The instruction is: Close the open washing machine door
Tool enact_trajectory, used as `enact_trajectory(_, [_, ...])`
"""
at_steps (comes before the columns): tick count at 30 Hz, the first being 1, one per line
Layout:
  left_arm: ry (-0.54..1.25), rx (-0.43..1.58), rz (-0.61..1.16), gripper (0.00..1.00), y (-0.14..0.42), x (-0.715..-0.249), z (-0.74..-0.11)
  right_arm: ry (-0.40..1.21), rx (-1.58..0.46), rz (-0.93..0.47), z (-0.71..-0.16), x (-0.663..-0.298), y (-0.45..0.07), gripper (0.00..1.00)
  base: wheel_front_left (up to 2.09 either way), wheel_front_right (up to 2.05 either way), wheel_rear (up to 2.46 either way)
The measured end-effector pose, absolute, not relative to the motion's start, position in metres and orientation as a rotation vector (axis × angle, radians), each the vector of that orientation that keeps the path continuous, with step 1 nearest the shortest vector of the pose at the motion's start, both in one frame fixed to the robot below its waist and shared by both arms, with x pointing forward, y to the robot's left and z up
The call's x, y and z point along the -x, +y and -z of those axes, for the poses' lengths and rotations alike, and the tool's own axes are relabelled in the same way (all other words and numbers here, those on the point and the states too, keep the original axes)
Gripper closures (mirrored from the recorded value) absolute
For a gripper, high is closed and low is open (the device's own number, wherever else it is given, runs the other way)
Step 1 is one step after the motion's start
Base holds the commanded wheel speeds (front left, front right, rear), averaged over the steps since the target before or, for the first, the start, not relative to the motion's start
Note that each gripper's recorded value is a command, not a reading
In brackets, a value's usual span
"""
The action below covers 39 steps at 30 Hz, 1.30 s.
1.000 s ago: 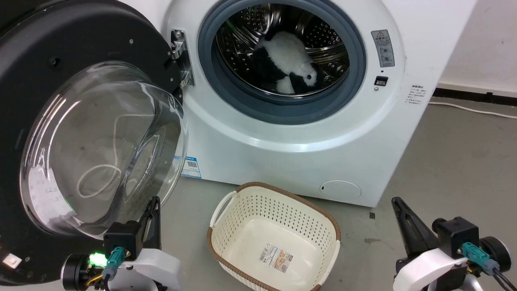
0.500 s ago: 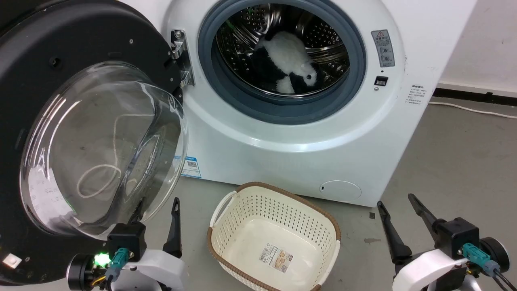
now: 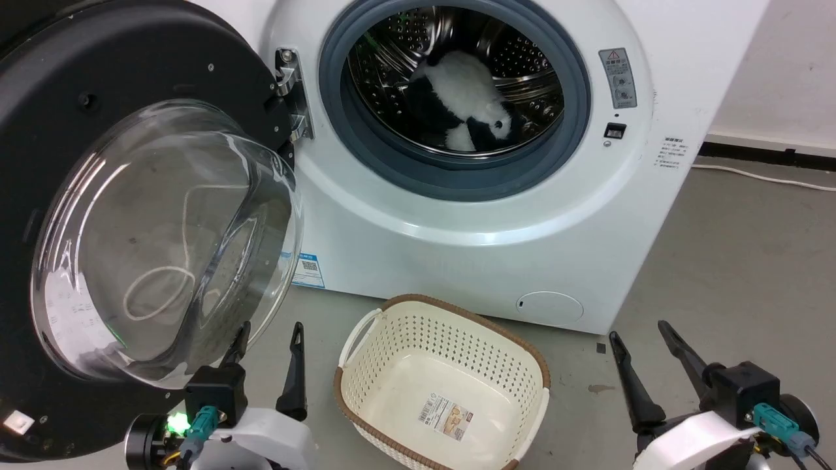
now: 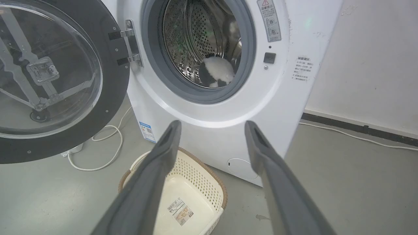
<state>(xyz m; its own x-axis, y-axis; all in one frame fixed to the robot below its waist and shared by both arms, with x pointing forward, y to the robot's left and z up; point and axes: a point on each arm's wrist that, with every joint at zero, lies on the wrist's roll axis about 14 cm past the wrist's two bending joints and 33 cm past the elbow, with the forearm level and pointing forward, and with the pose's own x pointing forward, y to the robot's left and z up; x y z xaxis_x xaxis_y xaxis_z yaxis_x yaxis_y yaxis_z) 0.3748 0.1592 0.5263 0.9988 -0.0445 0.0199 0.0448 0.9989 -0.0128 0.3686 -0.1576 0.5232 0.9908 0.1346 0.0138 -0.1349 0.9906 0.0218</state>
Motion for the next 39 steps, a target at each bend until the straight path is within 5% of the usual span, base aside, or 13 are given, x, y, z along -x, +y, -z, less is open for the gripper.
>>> enact_trajectory(17, [-0.034, 0.065, 0.064, 0.0, 0.149, -0.373, -0.526, -0.02, -0.067, -0.139, -0.519, -0.365, -0.155, 0.0, 0.0, 0.0, 0.0])
enact_trajectory(18, [-0.035, 0.07, 0.063, 0.87, 0.149, -0.373, -0.526, -0.018, -0.069, -0.139, -0.518, -0.364, -0.155, 0.0, 0.0, 0.0, 0.0])
enact_trajectory(19, [-0.036, 0.074, 0.063, 1.0, 0.149, -0.373, -0.526, -0.016, -0.073, -0.139, -0.517, -0.364, -0.155, 0.0, 0.0, 0.0, 0.0])
enact_trajectory(27, [-0.131, 0.088, 0.059, 1.0, 0.151, -0.371, -0.552, -0.024, -0.105, -0.154, -0.516, -0.364, -0.15, 0.0, 0.0, 0.0, 0.0])
enact_trajectory(32, [-0.365, 0.077, -0.052, 1.0, 0.188, -0.357, -0.624, -0.02, -0.126, -0.194, -0.513, -0.368, -0.136, 0.0, 0.0, 0.0, 0.0])
enact_trajectory(39, [-0.679, 0.181, -0.579, 1.0, 0.341, -0.271, -0.697, 0.0, -0.159, -0.298, -0.506, -0.373, -0.1, 0.0, 0.0, 0.0, 0.0])
